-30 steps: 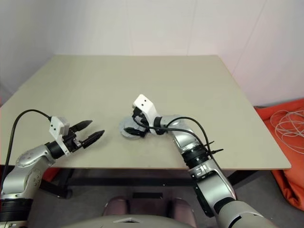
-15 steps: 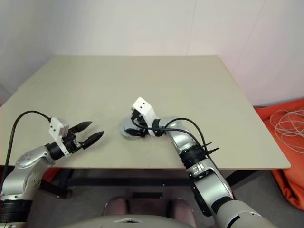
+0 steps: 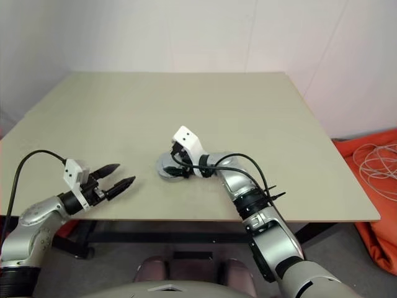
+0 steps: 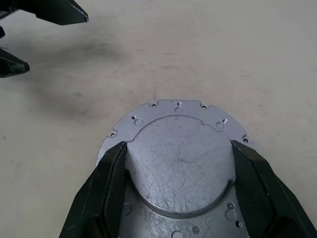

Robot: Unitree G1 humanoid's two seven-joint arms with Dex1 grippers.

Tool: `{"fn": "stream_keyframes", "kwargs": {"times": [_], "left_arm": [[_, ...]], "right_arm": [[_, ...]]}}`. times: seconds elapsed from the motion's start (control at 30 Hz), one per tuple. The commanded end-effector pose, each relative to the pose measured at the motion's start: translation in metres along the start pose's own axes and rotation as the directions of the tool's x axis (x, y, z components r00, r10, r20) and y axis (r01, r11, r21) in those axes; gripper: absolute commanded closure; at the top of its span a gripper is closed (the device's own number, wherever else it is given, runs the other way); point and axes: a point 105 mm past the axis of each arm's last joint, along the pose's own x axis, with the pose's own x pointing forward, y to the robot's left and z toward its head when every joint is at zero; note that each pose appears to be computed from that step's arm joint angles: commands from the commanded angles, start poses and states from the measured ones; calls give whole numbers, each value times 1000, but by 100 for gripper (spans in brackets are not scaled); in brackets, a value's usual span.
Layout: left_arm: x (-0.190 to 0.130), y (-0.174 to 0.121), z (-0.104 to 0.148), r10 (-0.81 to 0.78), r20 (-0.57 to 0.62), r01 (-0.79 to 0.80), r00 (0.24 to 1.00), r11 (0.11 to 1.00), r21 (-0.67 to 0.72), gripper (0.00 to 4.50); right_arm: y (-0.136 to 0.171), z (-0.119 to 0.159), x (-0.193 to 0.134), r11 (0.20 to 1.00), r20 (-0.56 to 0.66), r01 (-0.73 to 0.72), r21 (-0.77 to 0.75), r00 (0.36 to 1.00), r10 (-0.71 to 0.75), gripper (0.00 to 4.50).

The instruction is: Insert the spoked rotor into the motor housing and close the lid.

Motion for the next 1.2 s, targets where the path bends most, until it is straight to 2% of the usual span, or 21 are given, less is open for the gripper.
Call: {"fn": "stream_keyframes", "kwargs": {"times": [0.03,0.57,0.73,1.0,1.2], "left_arm": [[0,-1,17,-10,47,9,999,999,41,0],[10,-3,22,-27,66,24,997,999,42,0],[11,-2,22,-22,63,19,998,999,40,0],[9,1,21,-15,50,13,999,999,32,0],[8,1,21,-16,45,15,999,999,28,0]], "right_arm": [[-3,7,1,999,-7,9,-43,1000,-9,139],[-6,-8,7,999,-98,34,-11,995,-35,139],[-12,-23,2,999,-176,48,2,983,-47,139],[-15,-20,-2,999,-173,44,11,984,-42,139],[-25,-18,-3,994,-184,96,59,979,-84,139]]}}
